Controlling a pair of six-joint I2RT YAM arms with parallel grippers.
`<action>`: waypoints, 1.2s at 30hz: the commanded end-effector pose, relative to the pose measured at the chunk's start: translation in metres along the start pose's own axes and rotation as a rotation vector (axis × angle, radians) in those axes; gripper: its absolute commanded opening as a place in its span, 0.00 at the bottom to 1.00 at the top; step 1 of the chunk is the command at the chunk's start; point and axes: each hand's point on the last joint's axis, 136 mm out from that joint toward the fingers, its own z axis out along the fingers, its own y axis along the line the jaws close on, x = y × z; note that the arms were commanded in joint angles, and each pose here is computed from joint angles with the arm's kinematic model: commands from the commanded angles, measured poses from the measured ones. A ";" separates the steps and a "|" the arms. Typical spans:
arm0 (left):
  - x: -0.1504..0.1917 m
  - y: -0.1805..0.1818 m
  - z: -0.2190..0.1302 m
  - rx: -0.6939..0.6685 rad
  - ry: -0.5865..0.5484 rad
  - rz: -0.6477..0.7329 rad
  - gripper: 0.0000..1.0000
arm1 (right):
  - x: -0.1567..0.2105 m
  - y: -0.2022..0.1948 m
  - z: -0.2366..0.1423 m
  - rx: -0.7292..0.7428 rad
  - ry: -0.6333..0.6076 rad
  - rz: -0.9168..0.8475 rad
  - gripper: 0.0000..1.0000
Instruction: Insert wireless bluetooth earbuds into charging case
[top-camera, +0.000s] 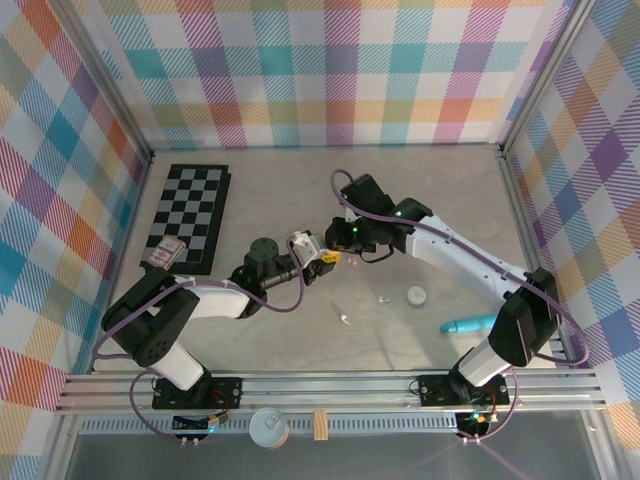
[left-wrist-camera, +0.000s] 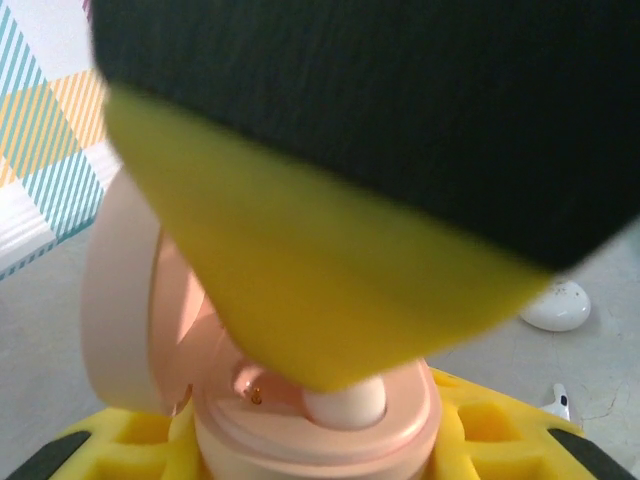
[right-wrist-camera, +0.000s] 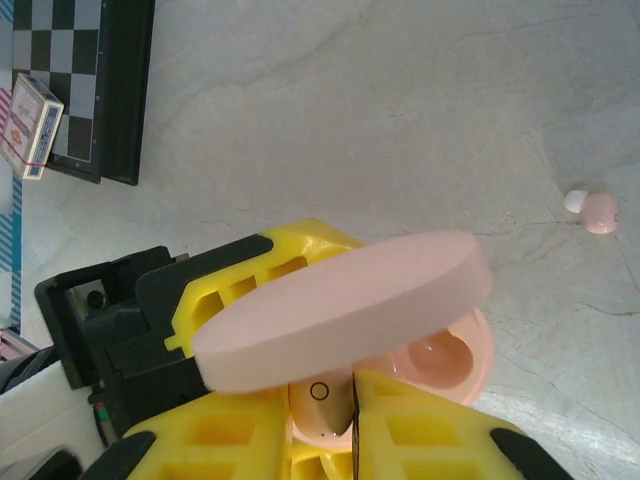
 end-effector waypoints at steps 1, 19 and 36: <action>-0.021 -0.001 0.005 0.011 -0.065 0.043 0.26 | -0.003 0.010 0.001 -0.031 -0.002 -0.016 0.20; -0.033 0.004 0.002 -0.011 -0.129 0.004 0.25 | -0.001 0.003 -0.014 -0.001 -0.037 -0.036 0.43; -0.032 0.028 -0.030 -0.090 -0.141 -0.024 0.25 | -0.004 -0.060 -0.067 0.187 -0.320 -0.003 0.56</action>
